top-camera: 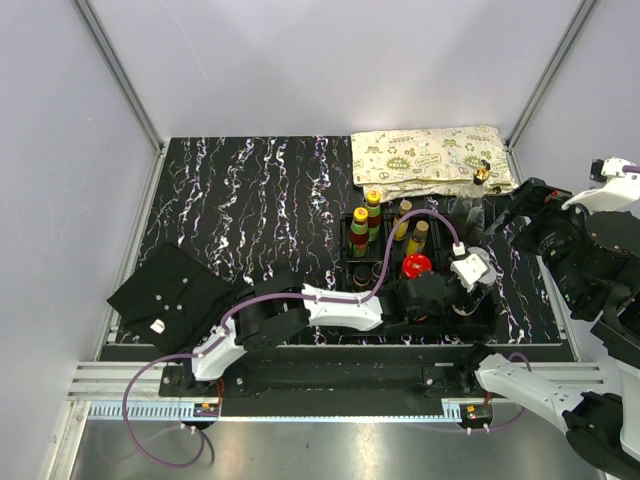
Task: Organize the condiment bottles
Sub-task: Place the bottle in the storage box.
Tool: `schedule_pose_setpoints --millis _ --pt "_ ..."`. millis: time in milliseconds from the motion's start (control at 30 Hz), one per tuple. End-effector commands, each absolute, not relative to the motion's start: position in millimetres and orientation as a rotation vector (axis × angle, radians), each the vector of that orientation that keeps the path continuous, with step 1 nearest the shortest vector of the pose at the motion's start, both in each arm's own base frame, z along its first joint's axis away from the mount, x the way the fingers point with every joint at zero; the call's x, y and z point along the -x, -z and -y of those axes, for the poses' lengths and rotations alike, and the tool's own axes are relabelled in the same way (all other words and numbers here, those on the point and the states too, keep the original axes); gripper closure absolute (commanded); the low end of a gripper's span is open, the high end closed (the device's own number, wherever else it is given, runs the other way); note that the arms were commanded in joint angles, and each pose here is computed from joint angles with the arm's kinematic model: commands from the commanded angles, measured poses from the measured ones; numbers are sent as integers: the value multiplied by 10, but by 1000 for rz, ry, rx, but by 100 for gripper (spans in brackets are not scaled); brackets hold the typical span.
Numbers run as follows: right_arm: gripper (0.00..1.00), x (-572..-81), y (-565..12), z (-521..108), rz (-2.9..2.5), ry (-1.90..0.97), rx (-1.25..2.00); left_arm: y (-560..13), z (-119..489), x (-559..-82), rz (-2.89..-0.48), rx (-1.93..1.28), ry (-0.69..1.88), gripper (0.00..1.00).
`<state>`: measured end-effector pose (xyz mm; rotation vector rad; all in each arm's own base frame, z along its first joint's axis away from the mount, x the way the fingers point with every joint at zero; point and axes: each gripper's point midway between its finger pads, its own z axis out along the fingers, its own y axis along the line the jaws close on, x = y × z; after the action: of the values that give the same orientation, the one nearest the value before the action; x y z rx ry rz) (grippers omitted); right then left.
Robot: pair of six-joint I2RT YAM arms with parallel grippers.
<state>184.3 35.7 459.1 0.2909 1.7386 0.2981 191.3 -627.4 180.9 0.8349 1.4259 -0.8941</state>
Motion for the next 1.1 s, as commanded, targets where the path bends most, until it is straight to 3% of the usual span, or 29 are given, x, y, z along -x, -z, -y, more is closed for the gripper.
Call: schedule_pose_setpoints --millis 0,167,467,567,700,833,1067 --pt "0 -1895 -4633 -401 -1725 -313 -295 -1294 5968 -2336 -1575 -774 696 93" --pt "0 -1914 -4621 -417 -1728 -312 -292 -1261 5945 -2268 -1555 -824 711 72" --pt "0 -1900 -4623 -418 -1726 -318 -287 -1134 5749 -2249 -1561 -856 661 73" --pt "0 -1902 -4633 -424 -1725 -322 -288 -1169 5757 -2272 -1542 -854 649 65" --pt "0 -1953 -4615 -471 -1741 -318 -283 -1166 5836 -2275 -1531 -851 668 52" --pt "0 -2007 -4578 -521 -1760 -315 -281 -1204 5913 -2253 -1512 -866 681 28" --pt "0 -2029 -4574 -531 -1763 -309 -282 -1465 6021 -2218 -1453 -890 714 2"
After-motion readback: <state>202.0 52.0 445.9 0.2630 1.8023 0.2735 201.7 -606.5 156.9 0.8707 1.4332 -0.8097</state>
